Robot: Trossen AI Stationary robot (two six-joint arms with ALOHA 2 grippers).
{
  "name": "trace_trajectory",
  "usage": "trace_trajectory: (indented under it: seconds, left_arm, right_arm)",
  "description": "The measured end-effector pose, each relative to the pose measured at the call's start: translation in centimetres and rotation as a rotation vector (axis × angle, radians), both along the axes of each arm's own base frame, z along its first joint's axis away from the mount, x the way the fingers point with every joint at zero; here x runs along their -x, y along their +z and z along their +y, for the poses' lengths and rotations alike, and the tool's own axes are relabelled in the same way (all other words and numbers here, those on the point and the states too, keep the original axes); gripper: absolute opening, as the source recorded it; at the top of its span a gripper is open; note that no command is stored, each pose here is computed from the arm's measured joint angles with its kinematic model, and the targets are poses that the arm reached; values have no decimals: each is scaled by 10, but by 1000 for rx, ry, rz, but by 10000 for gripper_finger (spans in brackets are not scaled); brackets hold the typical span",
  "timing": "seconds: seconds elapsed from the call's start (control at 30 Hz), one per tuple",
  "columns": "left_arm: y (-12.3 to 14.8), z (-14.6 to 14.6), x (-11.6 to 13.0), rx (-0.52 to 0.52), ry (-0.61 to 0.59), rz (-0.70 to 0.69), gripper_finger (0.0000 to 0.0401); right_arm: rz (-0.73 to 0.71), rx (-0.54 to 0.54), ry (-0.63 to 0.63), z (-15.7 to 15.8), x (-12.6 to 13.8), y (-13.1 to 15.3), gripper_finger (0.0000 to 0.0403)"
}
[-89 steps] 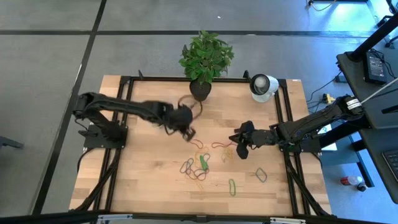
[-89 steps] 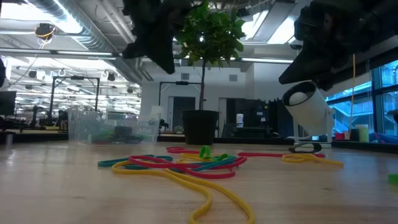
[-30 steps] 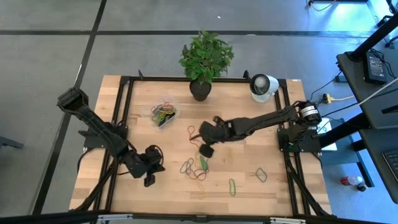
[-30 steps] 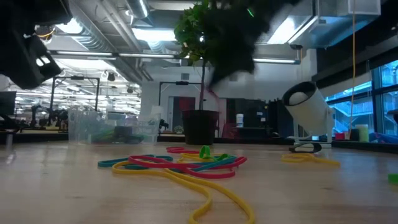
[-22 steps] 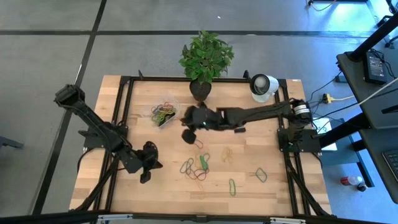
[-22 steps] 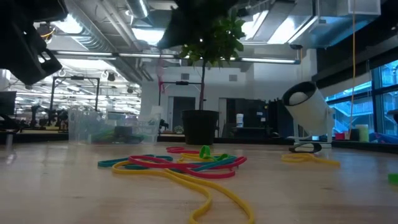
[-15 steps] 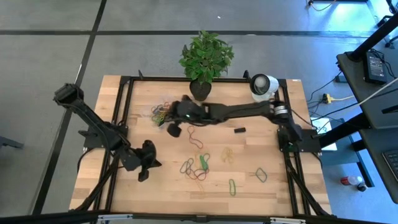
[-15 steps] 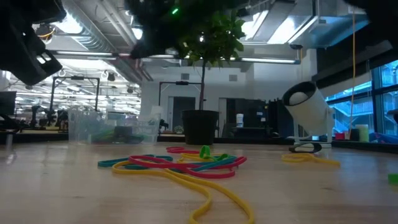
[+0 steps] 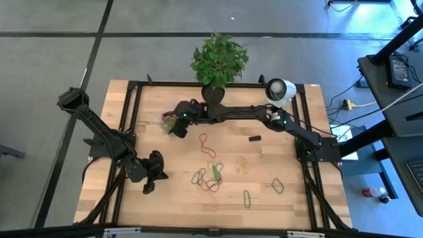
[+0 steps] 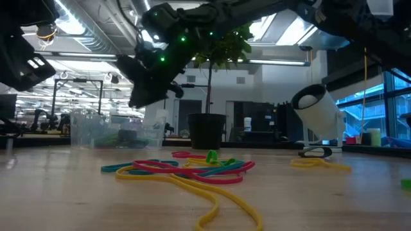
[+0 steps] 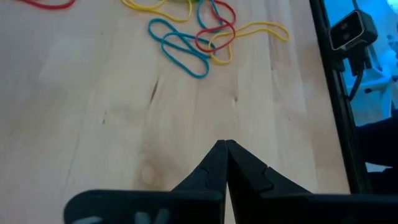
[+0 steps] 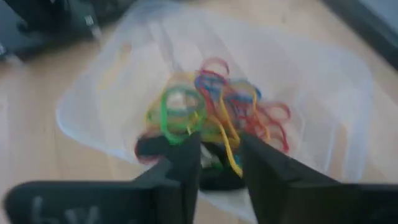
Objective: Pick and place rubber bands into bin
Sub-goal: Put the blue rubber band into the transparent bin
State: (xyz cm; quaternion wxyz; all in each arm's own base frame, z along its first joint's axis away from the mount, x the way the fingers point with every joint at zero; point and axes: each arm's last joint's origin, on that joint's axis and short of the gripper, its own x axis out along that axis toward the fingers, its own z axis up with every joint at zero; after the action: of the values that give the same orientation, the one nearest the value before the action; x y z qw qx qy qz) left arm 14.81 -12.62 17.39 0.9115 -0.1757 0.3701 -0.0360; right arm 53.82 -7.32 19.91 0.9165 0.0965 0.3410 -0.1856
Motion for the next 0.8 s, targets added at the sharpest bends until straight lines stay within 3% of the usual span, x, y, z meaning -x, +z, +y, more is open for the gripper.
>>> trace_trajectory:
  seconds: [0.17,0.33,0.57,0.8]
  left_arm:
    - [-1,2,-2,-5,0,17,1]
    - [-2,7,-7,30,42,52,1]
    - [9,-3,-44,-17,43,94,1]
    - [8,-14,-93,-57,46,161,1]
  right_arm:
    - [26,-42,-34,0,15,28,169]
    - [135,-4,43,20,35,55,174]
    - [418,143,90,74,79,84,92]
    - [543,164,218,143,124,99,6]
